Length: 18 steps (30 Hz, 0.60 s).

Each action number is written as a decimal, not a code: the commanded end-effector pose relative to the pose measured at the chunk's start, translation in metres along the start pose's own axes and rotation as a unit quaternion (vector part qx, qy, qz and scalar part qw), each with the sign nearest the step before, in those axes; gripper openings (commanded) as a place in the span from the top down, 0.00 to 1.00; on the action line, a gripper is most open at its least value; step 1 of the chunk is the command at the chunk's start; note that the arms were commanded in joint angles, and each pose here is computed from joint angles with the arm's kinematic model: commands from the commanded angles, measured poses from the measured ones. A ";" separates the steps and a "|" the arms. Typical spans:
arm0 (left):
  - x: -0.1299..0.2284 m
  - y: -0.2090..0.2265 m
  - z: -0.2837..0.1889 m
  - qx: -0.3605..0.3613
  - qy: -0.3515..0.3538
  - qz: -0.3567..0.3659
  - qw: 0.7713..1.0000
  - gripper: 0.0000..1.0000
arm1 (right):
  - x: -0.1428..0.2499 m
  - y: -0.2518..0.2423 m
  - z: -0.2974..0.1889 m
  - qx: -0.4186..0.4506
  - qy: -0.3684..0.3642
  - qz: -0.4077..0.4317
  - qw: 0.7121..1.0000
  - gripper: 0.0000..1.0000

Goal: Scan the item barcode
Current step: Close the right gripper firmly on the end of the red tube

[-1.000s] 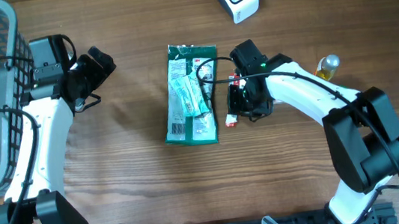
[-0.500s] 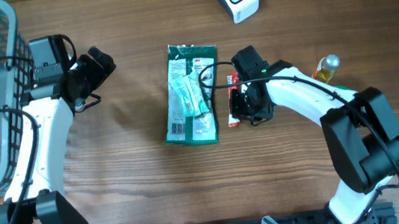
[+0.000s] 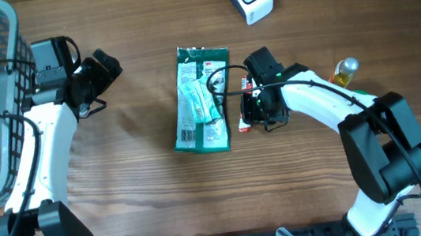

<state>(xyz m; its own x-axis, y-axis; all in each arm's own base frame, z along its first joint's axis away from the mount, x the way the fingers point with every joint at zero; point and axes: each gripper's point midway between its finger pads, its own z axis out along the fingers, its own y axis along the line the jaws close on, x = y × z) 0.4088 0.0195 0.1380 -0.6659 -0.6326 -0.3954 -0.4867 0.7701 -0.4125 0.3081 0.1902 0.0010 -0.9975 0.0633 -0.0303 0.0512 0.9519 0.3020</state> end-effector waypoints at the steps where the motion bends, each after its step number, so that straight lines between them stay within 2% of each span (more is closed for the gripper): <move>1: -0.003 0.000 0.000 -0.001 -0.004 -0.005 1.000 0.00 | -0.009 0.010 -0.009 -0.019 -0.017 -0.005 1.000 0.72; 5: -0.003 0.000 0.000 -0.001 -0.004 -0.005 1.000 0.00 | -0.007 0.009 -0.009 -0.018 -0.013 0.028 0.999 0.73; 13: -0.003 0.000 0.000 -0.001 -0.004 -0.005 1.000 0.00 | -0.008 0.013 -0.009 -0.029 -0.011 0.040 0.999 0.71; 18: -0.003 0.000 0.000 -0.001 -0.004 -0.005 1.000 0.00 | -0.007 0.010 -0.010 -0.027 -0.008 0.051 0.998 0.75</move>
<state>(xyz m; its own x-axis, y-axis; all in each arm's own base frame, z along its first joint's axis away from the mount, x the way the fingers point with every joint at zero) 0.4088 0.0195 0.1380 -0.6661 -0.6323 -0.3956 -0.4864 0.7703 -0.4123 0.3100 0.1934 0.0026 -0.9907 0.1363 -0.0061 0.1267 0.9361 0.3281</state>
